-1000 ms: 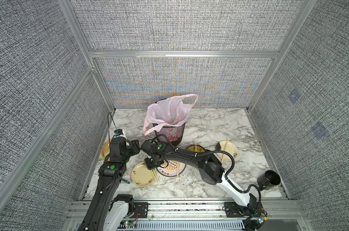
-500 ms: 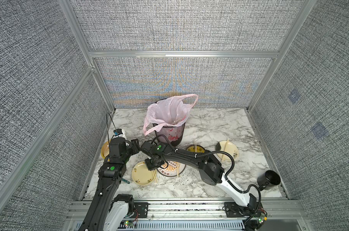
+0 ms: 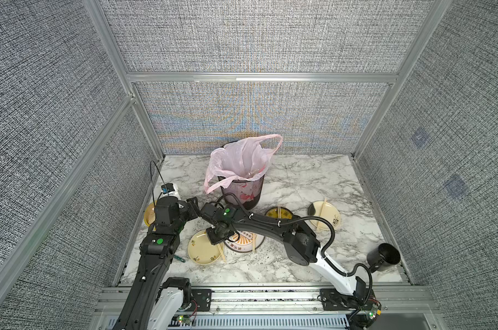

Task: Remove the packaging of disposable chopsticks
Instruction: Place the disposable chopsticks on the plate.

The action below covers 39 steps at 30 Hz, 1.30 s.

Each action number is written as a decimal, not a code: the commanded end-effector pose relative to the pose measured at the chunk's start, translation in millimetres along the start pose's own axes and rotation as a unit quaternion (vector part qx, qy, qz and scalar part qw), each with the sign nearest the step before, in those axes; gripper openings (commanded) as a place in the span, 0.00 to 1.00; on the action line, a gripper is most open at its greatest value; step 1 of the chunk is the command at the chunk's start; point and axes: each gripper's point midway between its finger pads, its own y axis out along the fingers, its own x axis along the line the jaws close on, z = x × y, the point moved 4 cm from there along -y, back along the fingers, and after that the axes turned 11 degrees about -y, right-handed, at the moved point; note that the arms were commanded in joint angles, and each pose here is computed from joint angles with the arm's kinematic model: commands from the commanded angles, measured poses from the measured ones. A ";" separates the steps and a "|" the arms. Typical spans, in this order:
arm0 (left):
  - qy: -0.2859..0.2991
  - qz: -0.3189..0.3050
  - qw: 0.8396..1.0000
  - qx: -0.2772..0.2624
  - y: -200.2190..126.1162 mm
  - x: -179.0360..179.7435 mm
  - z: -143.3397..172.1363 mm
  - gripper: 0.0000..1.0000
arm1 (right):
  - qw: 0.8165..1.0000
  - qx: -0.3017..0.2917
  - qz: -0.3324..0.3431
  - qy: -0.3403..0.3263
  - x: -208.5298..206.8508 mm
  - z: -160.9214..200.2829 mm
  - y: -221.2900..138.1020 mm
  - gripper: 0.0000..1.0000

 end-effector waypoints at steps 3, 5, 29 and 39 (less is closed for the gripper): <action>0.008 0.009 1.000 0.020 0.8 -0.8 7.9 0.54 | 0.999 -0.031 -0.013 -0.014 14.3 -9.7 -9.8 0.22; 0.008 0.008 1.000 0.021 0.8 -0.6 8.3 0.54 | 0.999 -0.031 -0.012 -0.016 15.1 -9.3 -10.2 0.24; 0.009 0.003 1.000 0.017 1.6 0.5 6.7 0.55 | 0.999 -0.045 -0.001 -0.029 19.7 -7.8 -23.0 0.29; -0.020 -0.006 0.999 -0.029 -19.7 -0.9 -9.7 0.55 | 0.997 -0.071 -0.009 -0.033 21.0 -9.1 -38.9 0.31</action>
